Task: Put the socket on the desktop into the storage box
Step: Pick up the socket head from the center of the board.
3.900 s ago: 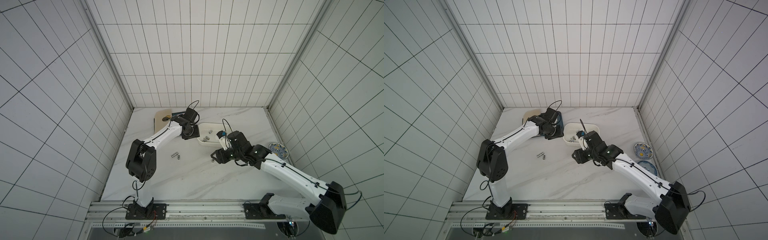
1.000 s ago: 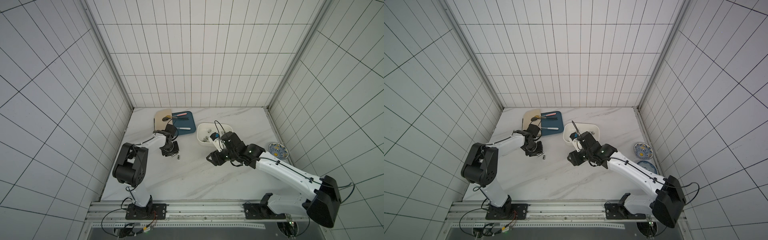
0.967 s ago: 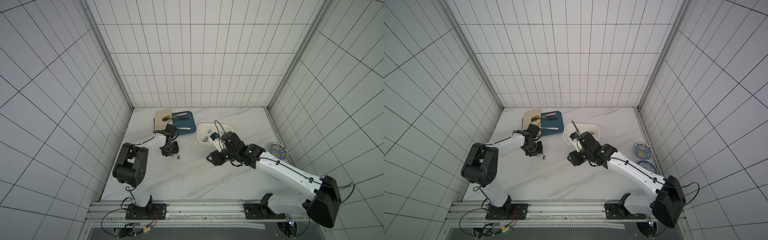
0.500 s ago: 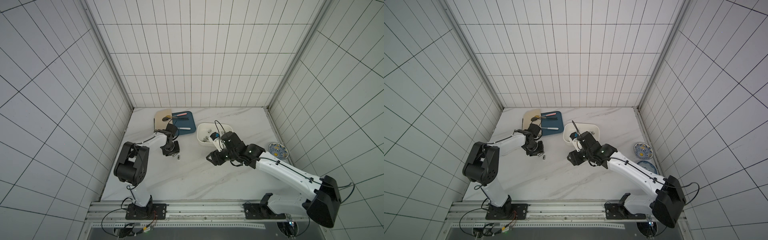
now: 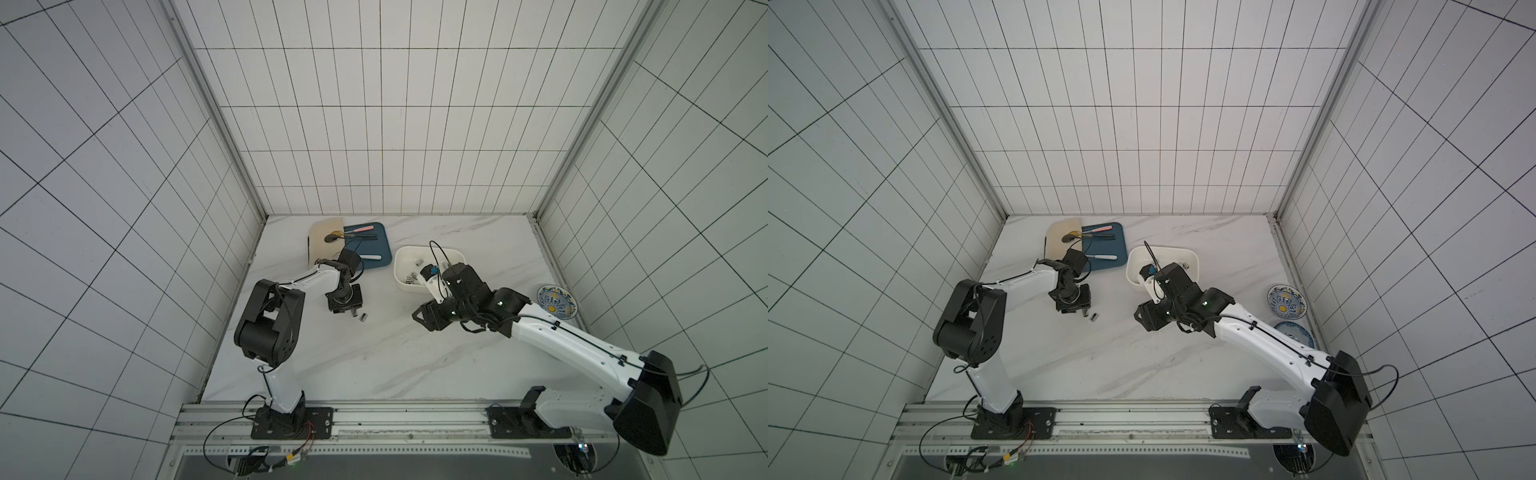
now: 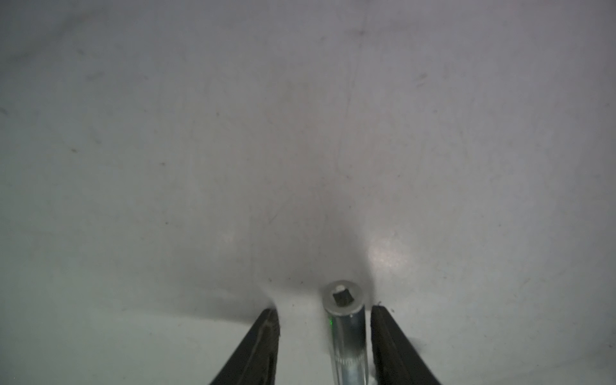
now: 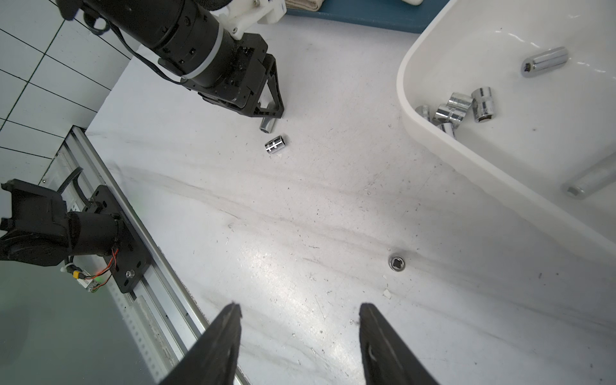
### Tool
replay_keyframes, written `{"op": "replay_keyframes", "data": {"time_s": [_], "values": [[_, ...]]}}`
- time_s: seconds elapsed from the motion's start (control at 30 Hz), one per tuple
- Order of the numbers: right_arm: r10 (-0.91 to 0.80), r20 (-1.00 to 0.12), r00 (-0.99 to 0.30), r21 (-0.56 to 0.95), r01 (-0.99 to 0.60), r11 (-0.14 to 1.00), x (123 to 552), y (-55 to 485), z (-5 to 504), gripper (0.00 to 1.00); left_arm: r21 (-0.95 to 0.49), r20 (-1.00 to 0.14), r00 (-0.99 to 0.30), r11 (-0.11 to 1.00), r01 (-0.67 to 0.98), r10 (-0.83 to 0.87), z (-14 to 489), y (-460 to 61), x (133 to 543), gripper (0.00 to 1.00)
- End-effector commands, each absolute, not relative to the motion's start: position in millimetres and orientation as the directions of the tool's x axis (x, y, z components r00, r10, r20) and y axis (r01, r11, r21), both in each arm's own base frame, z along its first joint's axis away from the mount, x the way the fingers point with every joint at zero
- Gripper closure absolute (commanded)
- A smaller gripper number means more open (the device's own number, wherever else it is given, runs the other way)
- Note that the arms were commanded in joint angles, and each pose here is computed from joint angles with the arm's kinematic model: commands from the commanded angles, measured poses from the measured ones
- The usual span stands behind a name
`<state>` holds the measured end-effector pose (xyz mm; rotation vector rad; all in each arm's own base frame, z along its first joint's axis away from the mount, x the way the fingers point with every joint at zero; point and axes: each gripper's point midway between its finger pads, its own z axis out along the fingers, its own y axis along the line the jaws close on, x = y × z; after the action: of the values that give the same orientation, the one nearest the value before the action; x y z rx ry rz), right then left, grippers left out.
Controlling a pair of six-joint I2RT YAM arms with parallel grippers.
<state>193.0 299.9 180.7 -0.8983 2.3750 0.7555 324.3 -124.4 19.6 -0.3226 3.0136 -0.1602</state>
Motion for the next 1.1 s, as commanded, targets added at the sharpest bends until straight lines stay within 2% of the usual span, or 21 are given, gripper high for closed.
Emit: {"op": "replay_keyframes", "data": {"time_s": [0.0,0.13,0.23,0.37,0.63,1.07], "values": [[-0.430,-0.617,-0.660,0.317,-0.708,0.631,193,300,183,0.41,-0.081,-0.089,-0.972,0.974,-0.210,-0.217,12,-120,325,0.56],[-0.432,-0.613,-0.662,0.317,-0.706,0.633,193,300,181,0.40,-0.081,-0.088,-0.971,0.973,-0.217,-0.223,13,-120,323,0.64],[-0.431,-0.612,-0.663,0.318,-0.706,0.633,193,300,181,0.41,-0.083,-0.085,-0.971,0.973,-0.215,-0.221,13,-122,318,0.75],[-0.432,-0.608,-0.667,0.320,-0.703,0.635,193,301,179,0.41,-0.068,-0.078,-0.972,0.973,-0.219,-0.224,10,-122,310,0.78],[-0.443,-0.575,-0.688,0.324,-0.689,0.649,192,299,164,0.41,-0.064,-0.086,-0.968,0.971,-0.231,-0.236,13,-119,307,1.00],[-0.443,-0.550,-0.708,0.336,-0.673,0.659,188,296,153,0.40,-0.120,-0.166,-0.953,0.965,-0.234,-0.252,54,-120,315,1.00]]}}
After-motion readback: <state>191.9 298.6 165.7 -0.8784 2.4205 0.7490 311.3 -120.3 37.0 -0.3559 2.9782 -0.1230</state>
